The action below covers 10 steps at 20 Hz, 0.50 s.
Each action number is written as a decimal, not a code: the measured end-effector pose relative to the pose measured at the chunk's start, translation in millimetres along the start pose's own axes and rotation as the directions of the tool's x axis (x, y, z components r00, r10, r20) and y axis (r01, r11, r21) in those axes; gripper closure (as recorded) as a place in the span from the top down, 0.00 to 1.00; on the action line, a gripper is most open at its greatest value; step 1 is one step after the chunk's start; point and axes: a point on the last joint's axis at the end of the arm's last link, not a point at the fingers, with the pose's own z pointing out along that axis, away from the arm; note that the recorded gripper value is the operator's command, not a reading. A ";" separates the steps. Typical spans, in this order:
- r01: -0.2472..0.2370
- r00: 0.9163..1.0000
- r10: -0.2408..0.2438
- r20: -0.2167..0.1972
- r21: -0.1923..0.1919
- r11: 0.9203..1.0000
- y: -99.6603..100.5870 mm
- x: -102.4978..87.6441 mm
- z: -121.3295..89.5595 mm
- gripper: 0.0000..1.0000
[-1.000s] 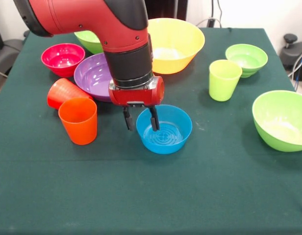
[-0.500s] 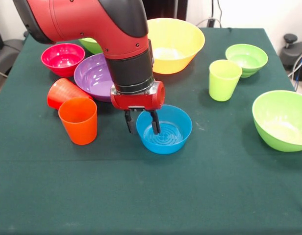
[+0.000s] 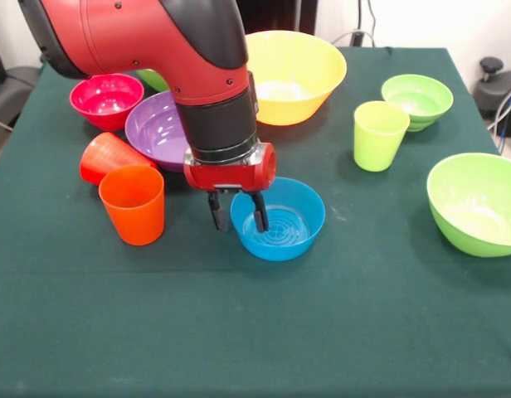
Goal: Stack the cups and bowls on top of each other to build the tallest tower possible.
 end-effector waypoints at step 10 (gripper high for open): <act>-0.003 1.000 0.003 0.014 0.006 1.000 -2.6 -7.7 -1.3 1.00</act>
